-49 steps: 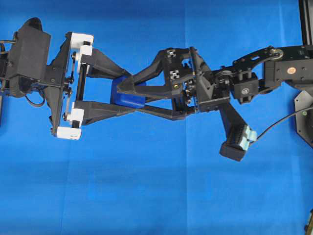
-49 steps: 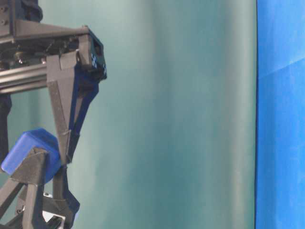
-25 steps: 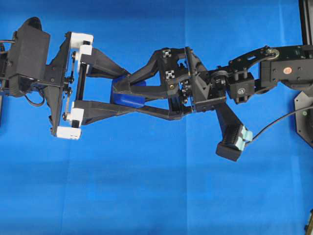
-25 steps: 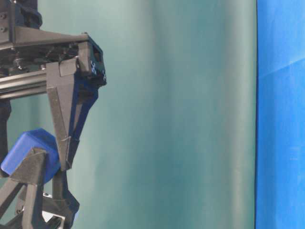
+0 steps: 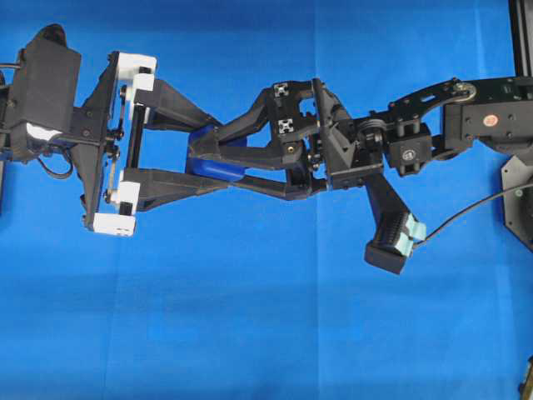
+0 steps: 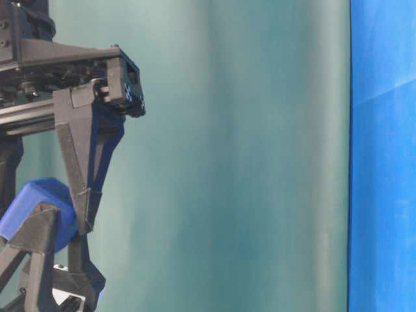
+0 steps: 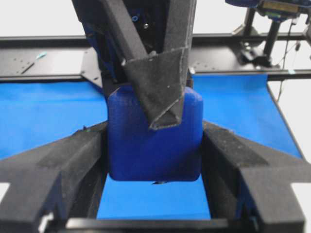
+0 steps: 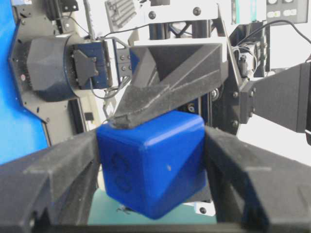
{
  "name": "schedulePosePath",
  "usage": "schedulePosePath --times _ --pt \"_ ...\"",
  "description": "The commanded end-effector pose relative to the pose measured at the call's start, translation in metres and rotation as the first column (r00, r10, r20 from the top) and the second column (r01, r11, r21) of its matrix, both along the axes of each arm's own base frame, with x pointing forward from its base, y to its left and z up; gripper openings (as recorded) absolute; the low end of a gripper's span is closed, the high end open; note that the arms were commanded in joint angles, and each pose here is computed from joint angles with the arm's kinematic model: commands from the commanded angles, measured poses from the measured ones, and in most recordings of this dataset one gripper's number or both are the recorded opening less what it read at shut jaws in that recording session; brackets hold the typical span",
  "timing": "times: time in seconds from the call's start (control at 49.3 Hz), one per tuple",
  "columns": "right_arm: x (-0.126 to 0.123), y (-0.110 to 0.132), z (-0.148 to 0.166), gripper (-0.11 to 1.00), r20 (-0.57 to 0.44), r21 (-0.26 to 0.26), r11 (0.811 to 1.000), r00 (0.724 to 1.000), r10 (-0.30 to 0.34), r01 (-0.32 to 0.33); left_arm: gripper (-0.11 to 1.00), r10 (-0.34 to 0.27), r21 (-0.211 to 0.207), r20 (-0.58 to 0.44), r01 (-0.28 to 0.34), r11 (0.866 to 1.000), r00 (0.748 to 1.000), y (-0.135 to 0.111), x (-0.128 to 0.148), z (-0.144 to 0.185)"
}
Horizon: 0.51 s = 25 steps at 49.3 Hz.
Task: Handover the blue block to the right arm after grasping it with the left arm, then place it in the designated position.
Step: 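Close the right gripper on the cube and open the left gripper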
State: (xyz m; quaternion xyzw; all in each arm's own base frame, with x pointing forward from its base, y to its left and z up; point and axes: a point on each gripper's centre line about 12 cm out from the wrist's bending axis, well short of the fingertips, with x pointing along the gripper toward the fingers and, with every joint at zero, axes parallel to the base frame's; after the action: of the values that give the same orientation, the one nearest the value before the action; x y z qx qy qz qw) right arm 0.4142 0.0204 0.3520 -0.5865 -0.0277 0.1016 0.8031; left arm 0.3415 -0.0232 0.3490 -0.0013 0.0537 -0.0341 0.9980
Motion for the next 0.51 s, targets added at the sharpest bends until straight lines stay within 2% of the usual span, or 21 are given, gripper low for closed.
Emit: schedulePosePath --times 0.0,0.182,0.324,0.365,0.487 --pt "-0.0006 -0.0004 0.0185 0.56 0.045 0.009 1.0 0.999 0.0 0.0 0.49 0.002 0.001 0.048 -0.002 1.0 0.999 0.0015 -0.0069 0.0162" --pt "-0.0006 -0.0004 0.0185 0.56 0.045 0.009 1.0 0.999 0.0 0.0 0.49 0.002 0.0 0.046 -0.002 1.0 0.999 0.0014 -0.006 0.0167" --pt "-0.0007 -0.0004 0.0179 0.56 0.044 0.009 1.0 0.999 0.0 0.0 0.49 0.005 -0.02 0.045 -0.004 1.0 0.999 0.0014 -0.0055 0.0169" --pt "-0.0007 -0.0009 0.018 0.56 0.045 0.009 1.0 0.999 -0.001 0.0 0.56 0.005 -0.025 0.047 -0.004 1.0 0.999 0.0014 -0.0055 0.0172" --pt "-0.0007 -0.0004 0.0179 0.56 0.044 0.009 1.0 0.999 0.0 0.0 0.86 0.005 -0.028 0.049 -0.004 1.0 0.999 0.0014 -0.0064 0.0172"
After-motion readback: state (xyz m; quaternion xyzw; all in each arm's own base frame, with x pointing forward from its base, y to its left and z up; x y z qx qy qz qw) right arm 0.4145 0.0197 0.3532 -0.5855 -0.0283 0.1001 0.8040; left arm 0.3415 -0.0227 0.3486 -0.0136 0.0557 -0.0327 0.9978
